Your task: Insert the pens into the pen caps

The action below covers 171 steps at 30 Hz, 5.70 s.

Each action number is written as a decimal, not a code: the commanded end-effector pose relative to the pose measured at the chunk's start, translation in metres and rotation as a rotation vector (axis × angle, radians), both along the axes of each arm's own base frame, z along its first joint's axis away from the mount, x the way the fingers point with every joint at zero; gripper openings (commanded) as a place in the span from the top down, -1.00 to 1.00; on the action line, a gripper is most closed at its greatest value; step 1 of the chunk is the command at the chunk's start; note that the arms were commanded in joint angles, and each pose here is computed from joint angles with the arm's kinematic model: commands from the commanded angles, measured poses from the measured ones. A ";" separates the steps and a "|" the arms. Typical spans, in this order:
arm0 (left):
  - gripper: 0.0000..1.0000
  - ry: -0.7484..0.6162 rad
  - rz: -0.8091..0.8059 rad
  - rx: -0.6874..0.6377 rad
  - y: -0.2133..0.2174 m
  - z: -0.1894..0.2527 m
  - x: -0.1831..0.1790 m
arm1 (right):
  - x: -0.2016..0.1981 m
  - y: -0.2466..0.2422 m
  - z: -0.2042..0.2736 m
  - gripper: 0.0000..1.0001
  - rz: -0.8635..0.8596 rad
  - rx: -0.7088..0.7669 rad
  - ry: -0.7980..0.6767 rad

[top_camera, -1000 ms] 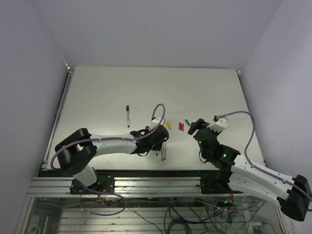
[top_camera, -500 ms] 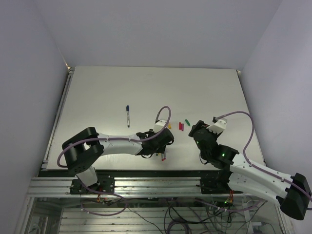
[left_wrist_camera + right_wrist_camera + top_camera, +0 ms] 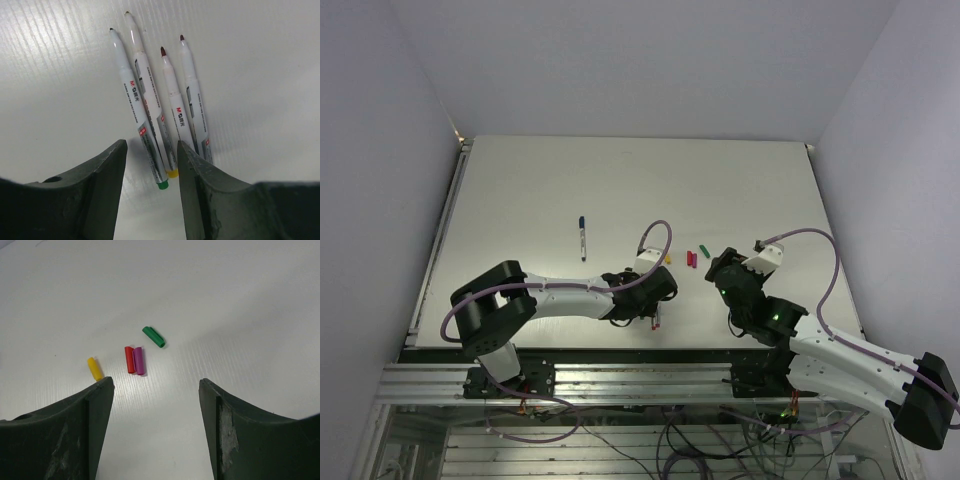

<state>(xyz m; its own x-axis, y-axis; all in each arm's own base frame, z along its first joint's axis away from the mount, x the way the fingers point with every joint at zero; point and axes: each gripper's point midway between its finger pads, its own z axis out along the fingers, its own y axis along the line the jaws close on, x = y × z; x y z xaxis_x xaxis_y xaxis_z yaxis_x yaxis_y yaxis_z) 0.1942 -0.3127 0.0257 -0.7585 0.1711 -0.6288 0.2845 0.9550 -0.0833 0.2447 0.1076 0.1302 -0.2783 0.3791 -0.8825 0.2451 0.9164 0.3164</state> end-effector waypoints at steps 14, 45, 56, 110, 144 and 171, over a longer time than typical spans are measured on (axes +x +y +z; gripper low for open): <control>-0.06 -0.047 0.086 0.020 0.019 0.002 0.004 | 0.002 0.014 -0.017 -0.34 0.034 0.033 0.029; 0.17 0.028 0.088 0.199 0.061 -0.029 0.005 | 0.001 0.018 -0.022 -0.32 0.040 0.053 0.038; 0.86 0.139 0.062 0.230 0.076 -0.055 -0.019 | 0.005 0.015 -0.018 -0.31 0.020 0.035 0.023; 0.86 -0.108 -0.010 -0.279 0.043 0.079 -0.017 | 0.121 0.021 -0.100 0.05 0.434 -0.275 0.416; 0.86 -0.110 -0.012 -0.253 0.042 0.071 -0.014 | 0.092 0.013 -0.131 1.00 0.337 -0.290 0.624; 0.86 -0.397 -0.246 -0.710 -0.018 0.172 -0.010 | 0.057 0.072 0.128 1.00 0.599 0.270 -0.377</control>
<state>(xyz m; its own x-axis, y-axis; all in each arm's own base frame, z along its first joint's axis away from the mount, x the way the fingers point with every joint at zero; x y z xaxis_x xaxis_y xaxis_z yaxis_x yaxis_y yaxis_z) 0.1905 -0.3067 0.1459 -0.5310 -0.1232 -0.8384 0.4878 0.7646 -0.4213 0.3147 0.1574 0.2111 -0.2947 0.3444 -0.8913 -0.2681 0.8655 0.4231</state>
